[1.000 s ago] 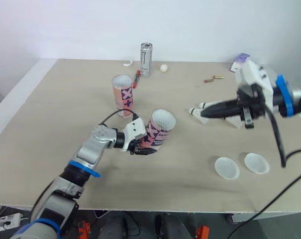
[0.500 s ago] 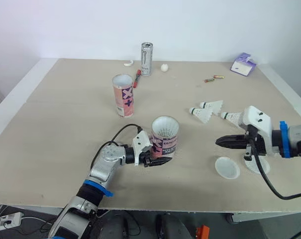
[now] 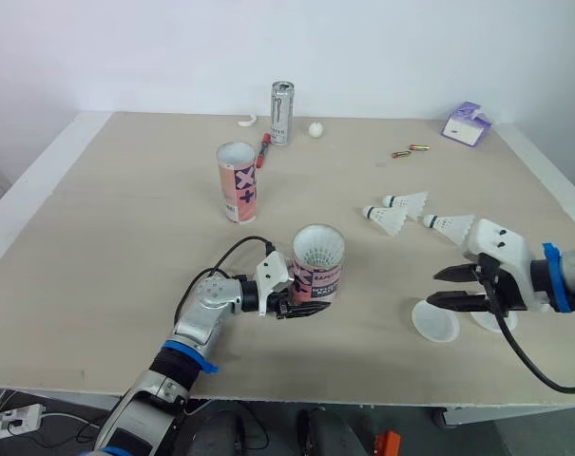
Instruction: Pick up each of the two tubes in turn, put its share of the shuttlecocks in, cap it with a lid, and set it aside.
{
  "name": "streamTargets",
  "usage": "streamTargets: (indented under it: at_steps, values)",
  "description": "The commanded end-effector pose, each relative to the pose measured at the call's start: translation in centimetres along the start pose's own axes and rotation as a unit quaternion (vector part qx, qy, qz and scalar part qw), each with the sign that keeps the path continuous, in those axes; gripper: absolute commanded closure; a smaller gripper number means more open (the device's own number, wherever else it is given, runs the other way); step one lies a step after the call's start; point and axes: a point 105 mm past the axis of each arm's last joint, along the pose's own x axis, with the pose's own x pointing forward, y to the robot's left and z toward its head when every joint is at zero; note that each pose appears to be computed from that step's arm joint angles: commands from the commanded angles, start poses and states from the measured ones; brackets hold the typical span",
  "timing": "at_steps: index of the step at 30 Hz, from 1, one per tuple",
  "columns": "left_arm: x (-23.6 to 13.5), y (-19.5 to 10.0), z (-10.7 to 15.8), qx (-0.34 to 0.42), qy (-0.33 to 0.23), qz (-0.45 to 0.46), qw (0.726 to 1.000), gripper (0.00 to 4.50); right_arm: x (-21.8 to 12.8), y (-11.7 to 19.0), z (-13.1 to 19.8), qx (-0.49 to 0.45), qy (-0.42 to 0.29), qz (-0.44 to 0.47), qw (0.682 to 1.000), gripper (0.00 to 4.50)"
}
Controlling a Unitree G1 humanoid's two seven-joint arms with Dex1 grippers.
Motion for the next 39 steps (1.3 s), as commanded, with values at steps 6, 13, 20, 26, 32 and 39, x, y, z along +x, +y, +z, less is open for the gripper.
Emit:
streamTargets:
  at_steps: [6, 13, 20, 26, 32, 39]
  values:
    - [0.0, -0.9, -1.0, -0.016, 0.022, -0.030, 0.999, 1.51, 0.7, -2.1, -1.5, -0.021, 0.058, -0.022, 0.998, 0.23]
    - [-0.1, -0.9, -1.1, -0.015, 0.026, -0.027, 0.999, 1.51, 1.8, -2.8, -1.5, -0.027, 0.078, -0.013, 0.997, 0.23]
    - [-0.2, -1.0, -1.6, -0.031, 0.033, -0.027, 0.999, 1.51, 2.8, -1.8, -1.9, -0.032, 0.094, 0.021, 0.995, 0.23]
    - [-0.2, -1.1, -1.8, -0.036, 0.038, -0.030, 0.998, 1.51, 3.2, -1.9, -2.5, -0.045, 0.110, 0.022, 0.993, 0.23]
    - [-0.1, -1.1, -1.9, -0.032, 0.044, -0.030, 0.998, 1.51, 3.6, -1.8, -2.6, -0.056, 0.111, 0.024, 0.992, 2.07]
    - [-0.3, -0.9, -2.1, -0.029, 0.050, -0.028, 0.998, 1.51, 3.6, -1.3, -2.5, -0.066, 0.110, 0.032, 0.991, 4.41]
